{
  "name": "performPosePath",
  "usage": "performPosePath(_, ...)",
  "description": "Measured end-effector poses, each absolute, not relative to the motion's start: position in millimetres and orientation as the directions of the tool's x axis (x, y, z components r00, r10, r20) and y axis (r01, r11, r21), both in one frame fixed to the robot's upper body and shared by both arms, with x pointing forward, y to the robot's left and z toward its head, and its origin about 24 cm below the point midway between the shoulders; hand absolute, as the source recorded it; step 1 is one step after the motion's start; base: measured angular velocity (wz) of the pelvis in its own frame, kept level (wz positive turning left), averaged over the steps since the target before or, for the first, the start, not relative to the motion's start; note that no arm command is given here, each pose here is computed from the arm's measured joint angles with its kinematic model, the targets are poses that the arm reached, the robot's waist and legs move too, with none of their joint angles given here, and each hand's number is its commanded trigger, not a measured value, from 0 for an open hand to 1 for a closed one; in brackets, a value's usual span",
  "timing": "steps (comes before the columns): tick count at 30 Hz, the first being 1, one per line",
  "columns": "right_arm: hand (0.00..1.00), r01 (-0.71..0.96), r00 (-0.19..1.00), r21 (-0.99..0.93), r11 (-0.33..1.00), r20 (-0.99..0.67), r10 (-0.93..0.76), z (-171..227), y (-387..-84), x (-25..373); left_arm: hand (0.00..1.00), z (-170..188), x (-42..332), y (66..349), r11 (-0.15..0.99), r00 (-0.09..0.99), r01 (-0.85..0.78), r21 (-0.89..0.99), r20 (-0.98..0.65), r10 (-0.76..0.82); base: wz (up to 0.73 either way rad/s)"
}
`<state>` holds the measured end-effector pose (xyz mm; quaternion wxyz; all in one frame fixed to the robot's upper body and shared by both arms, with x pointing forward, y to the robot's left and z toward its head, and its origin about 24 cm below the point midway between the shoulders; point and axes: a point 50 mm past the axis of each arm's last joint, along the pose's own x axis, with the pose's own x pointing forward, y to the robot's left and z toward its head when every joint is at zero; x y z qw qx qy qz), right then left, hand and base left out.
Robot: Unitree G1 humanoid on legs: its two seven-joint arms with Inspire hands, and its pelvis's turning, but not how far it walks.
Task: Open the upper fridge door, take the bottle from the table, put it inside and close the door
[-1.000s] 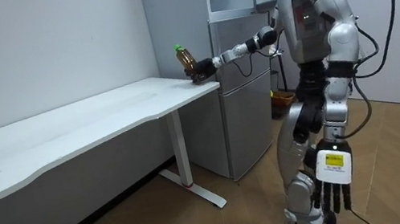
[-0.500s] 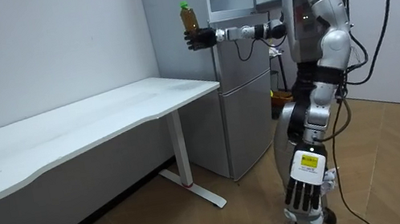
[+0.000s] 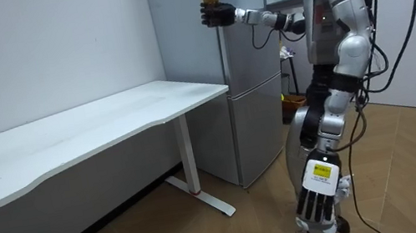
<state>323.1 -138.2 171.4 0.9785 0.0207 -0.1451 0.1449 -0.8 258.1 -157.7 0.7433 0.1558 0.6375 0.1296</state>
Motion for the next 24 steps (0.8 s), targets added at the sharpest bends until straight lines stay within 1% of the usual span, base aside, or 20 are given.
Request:
performPosePath(3,1.0,-0.308,0.9,-0.009,0.951,0.321,0.295,180.0,-137.2,319.5,0.0,-157.0,-1.3,260.6,0.915,0.15,-0.013,0.403,-0.904,0.4,0.0)
performPosePath(8,1.0,-0.29,0.886,-0.002,0.957,0.379,0.269,194.3,-145.0,315.1,0.0,-157.0,-4.9,262.2,0.913,0.134,-0.03,0.406,-0.904,0.406,-0.03)
performPosePath(14,1.0,-0.22,0.869,-0.013,0.975,0.452,0.202,208.4,-163.6,304.1,0.0,-158.0,-14.5,261.6,0.908,0.093,-0.069,0.413,-0.904,0.418,-0.14)
performPosePath(16,1.0,-0.174,0.872,-0.034,0.984,0.459,0.17,209.5,-175.5,299.3,0.0,-158.2,-14.3,260.5,0.902,0.094,-0.075,0.426,-0.897,0.431,-0.12)
performPosePath(19,1.0,-0.127,0.869,-0.08,0.989,0.472,0.15,211.6,-182.6,292.4,0.0,-158.1,-15.1,260.7,0.899,0.091,-0.078,0.431,-0.895,0.437,-0.12)
performPosePath(24,1.0,-0.087,0.86,-0.086,0.993,0.496,0.118,219.5,-192.0,289.7,0.0,-157.5,-14.4,261.9,0.893,0.105,-0.083,0.442,-0.887,0.449,-0.16)
